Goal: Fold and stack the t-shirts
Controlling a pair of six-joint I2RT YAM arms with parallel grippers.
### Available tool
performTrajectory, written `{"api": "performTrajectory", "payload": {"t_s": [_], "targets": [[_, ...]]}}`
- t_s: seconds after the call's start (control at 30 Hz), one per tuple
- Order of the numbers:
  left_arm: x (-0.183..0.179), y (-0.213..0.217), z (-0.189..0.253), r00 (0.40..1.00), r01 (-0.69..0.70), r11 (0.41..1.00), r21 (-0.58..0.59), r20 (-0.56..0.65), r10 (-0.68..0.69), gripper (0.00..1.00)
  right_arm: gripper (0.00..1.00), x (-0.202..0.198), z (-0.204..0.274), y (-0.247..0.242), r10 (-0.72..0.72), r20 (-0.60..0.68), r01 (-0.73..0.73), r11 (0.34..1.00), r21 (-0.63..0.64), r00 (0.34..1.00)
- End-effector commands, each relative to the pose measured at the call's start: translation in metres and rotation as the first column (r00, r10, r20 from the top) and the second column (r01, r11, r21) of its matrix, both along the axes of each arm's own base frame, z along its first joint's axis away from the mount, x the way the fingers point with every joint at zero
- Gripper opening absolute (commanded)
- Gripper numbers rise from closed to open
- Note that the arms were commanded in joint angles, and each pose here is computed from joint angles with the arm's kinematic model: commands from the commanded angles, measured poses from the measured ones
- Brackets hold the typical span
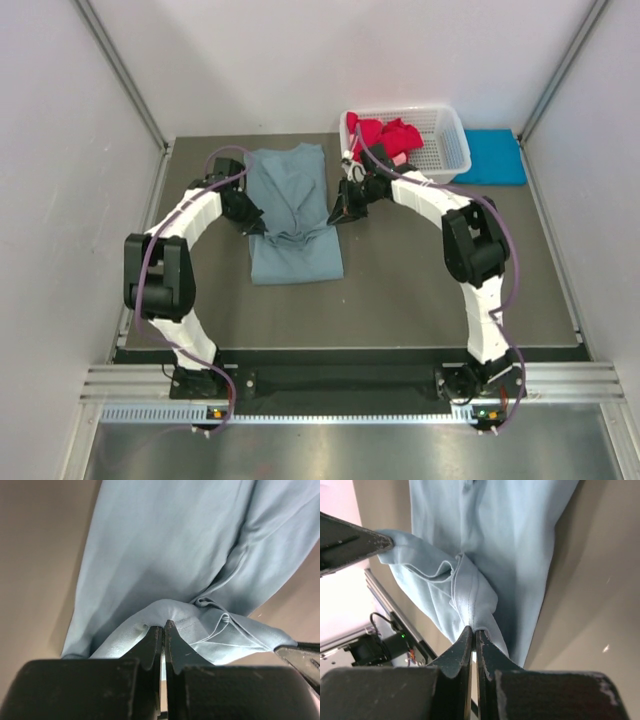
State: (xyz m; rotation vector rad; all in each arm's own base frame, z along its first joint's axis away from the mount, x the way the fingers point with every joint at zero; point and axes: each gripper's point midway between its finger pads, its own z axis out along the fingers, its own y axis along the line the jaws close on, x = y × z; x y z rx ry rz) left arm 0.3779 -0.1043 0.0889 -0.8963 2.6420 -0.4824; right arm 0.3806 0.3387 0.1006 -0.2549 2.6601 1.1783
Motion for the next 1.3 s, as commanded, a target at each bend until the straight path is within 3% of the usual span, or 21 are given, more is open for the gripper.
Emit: {"api": "performTrajectory", "payload": {"t_s": [0.0, 0.57, 0.93, 1.27], "targets": [[0.031, 0.002, 0.020, 0.996, 0.010, 1.000, -0.021, 0.092, -0.008, 0.00, 0.00, 0.024, 0.023, 0.002, 0.010, 0.045, -0.013, 0.998, 0.057, 0.999], [0.070, 0.033, 0.004, 0.994, -0.065, 0.997, -0.049, 0.080, 0.069, 0.00, 0.00, 0.082, 0.014, 0.013, -0.037, 0.067, 0.029, 0.994, 0.106, 0.997], [0.092, 0.029, -0.002, 0.994, -0.062, 0.995, -0.077, 0.086, 0.069, 0.00, 0.00, 0.098, 0.009, 0.024, -0.046, 0.078, 0.035, 0.990, 0.135, 0.996], [0.105, 0.050, -0.002, 0.988, -0.106, 0.991, -0.088, 0.101, 0.115, 0.00, 0.00, 0.116, 0.007, 0.023, -0.089, 0.099, 0.074, 0.986, 0.150, 0.991]]}}
